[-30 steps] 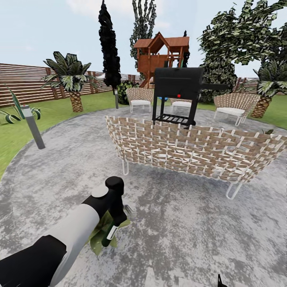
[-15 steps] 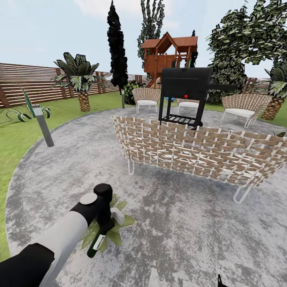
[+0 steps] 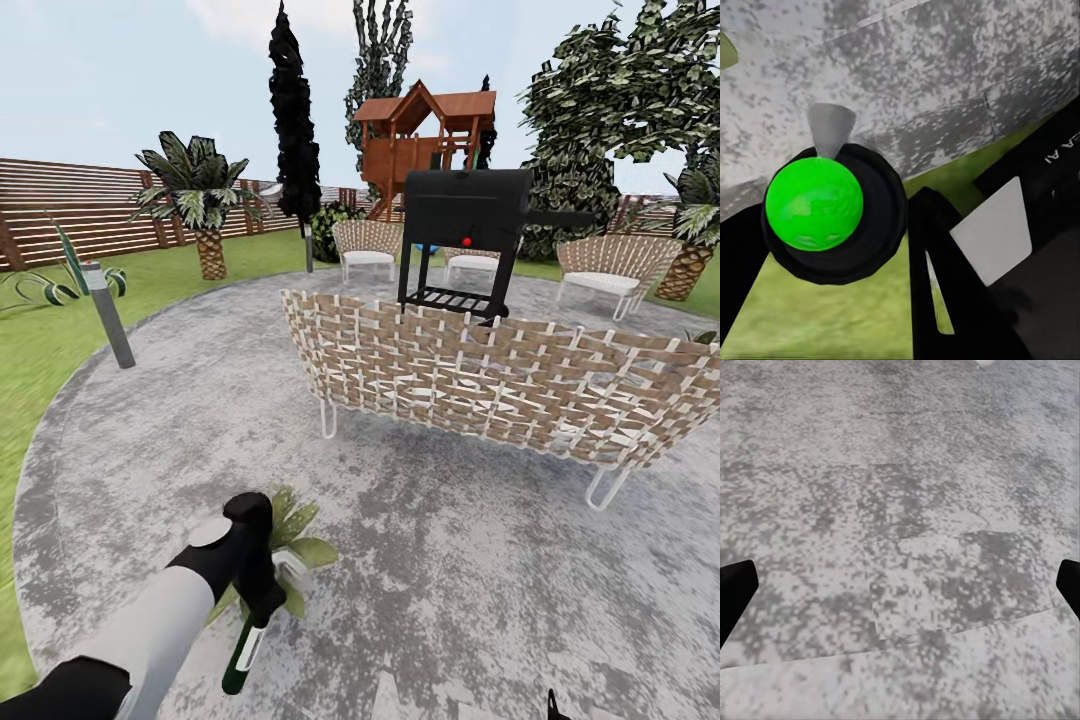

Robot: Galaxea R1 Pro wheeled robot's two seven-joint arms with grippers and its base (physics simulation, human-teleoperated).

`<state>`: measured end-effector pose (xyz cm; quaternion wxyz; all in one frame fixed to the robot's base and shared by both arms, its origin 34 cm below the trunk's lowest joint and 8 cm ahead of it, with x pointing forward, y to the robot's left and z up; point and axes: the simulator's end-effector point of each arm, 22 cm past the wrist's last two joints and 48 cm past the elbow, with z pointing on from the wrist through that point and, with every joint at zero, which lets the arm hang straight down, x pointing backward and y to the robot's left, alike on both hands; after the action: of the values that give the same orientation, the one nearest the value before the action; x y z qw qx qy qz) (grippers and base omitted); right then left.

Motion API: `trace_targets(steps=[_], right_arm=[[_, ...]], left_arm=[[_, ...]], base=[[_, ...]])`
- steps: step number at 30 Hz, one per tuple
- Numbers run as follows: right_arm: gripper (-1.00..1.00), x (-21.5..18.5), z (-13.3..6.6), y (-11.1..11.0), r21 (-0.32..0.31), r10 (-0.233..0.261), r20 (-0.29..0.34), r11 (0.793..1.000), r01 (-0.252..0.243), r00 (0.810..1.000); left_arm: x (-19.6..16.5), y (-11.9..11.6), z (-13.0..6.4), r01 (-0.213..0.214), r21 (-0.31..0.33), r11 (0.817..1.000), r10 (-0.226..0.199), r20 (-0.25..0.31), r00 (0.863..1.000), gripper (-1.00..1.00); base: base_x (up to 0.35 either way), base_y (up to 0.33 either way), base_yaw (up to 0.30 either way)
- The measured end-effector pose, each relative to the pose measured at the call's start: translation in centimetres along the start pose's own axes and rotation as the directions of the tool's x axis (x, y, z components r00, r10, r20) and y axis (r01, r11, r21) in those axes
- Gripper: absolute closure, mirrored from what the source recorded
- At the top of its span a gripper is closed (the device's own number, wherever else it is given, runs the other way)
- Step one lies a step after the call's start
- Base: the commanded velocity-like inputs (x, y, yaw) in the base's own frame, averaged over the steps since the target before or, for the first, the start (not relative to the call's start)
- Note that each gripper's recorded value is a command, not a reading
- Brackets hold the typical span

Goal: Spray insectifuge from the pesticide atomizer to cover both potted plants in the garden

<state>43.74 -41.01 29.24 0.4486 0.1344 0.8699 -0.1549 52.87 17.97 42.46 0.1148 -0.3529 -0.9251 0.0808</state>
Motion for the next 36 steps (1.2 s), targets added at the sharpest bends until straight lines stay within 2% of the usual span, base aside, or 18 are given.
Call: trace_targets(steps=[3,8,10,12,13,16,20,23,31,36], right_arm=[[-1.00,0.0,0.0,0.0,0.000,0.000,0.000,1.000,0.000,1.000],[-1.00,0.0,0.0,0.0,0.000,0.000,0.000,1.000,0.000,1.000],[-1.00,0.0,0.0,0.0,0.000,0.000,0.000,1.000,0.000,1.000],[-1.00,0.0,0.0,0.0,0.000,0.000,0.001,1.000,0.000,1.000],[-1.00,0.0,0.0,0.0,0.000,0.000,0.000,1.000,0.000,1.000],[-1.00,0.0,0.0,0.0,0.000,0.000,0.000,1.000,0.000,1.000],[-1.00,0.0,0.0,0.0,0.000,0.000,0.000,1.000,0.000,1.000],[-1.00,0.0,0.0,0.0,0.000,0.000,0.000,1.000,0.000,1.000],[-1.00,0.0,0.0,0.0,0.000,0.000,0.000,1.000,0.000,1.000],[-1.00,0.0,0.0,0.0,0.000,0.000,0.000,1.000,0.000,1.000]], left_arm=[[0.2,-0.3,0.6,0.000,0.002,1.000,0.000,0.001,1.000,1.00],[-1.1,-1.1,0.0,-0.013,0.006,1.000,0.013,0.038,0.999,1.00],[-2.0,-1.2,-0.7,-0.025,-0.009,1.000,0.025,0.062,0.998,1.00],[-2.9,-0.2,-1.8,-0.030,-0.065,0.997,0.036,0.091,0.995,1.00],[-3.3,1.1,-2.5,-0.016,-0.120,0.993,0.029,0.106,0.994,1.00],[-3.4,2.7,-2.8,0.008,-0.180,0.984,0.013,0.115,0.993,1.00],[-3.0,3.9,-2.8,0.058,-0.185,0.981,-0.033,0.137,0.990,1.00],[-2.8,5.3,-2.9,0.086,-0.231,0.969,-0.053,0.147,0.988,1.00],[-3.3,4.2,-2.3,0.096,-0.182,0.979,-0.065,0.174,0.983,1.00],[-1.8,3.3,0.1,0.091,-0.140,0.986,-0.076,0.112,0.991,1.00]], base=[[0.000,0.000,0.000],[0.000,0.000,0.000],[0.000,0.000,0.000],[0.000,0.000,0.000],[0.000,0.000,0.000],[0.000,0.000,0.000],[0.000,0.000,0.000],[0.000,0.000,0.000],[0.000,0.000,0.000],[0.000,0.000,0.000]])
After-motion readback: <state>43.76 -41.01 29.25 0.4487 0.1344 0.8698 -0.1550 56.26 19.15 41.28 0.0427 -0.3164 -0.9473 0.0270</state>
